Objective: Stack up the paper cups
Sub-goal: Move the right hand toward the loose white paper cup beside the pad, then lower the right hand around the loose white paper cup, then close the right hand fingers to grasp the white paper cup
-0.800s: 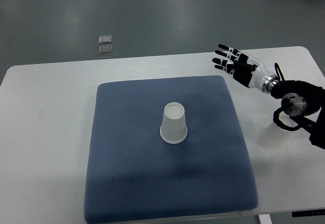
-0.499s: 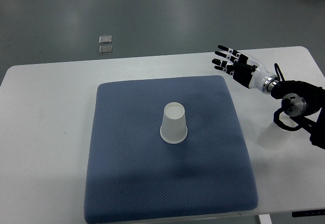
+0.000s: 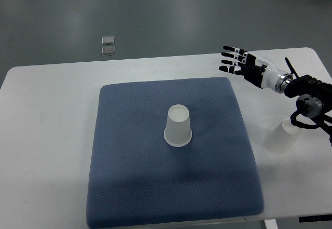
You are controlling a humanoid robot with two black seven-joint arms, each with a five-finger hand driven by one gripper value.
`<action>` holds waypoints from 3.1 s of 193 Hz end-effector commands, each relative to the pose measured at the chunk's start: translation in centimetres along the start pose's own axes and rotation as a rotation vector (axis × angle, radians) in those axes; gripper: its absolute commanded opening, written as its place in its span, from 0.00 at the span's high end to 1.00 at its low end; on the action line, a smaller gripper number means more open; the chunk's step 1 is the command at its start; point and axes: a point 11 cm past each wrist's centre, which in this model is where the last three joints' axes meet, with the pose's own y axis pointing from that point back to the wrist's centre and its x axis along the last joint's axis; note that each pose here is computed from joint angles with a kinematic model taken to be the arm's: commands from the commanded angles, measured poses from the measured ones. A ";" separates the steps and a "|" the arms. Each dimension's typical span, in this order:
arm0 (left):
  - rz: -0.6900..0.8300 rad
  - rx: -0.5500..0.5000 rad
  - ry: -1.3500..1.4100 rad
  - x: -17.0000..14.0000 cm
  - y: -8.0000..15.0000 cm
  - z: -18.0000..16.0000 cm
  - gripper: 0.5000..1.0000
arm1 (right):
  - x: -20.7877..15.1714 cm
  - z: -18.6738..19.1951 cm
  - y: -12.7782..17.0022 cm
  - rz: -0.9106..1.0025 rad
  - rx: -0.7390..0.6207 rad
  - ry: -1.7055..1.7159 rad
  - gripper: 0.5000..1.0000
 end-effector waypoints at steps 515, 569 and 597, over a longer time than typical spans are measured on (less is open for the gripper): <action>-0.001 0.000 -0.001 0.0 0.0 0.0 0.00 | 5.2 2.0 14.9 -0.389 -0.258 1.241 0.76; -0.001 0.000 -0.001 0.0 0.0 0.0 0.00 | 5.5 -1.2 14.5 -0.359 -0.227 1.235 0.75; -0.001 0.000 -0.001 0.0 0.0 0.0 0.00 | 5.7 -4.2 14.1 -0.368 -0.230 1.237 0.75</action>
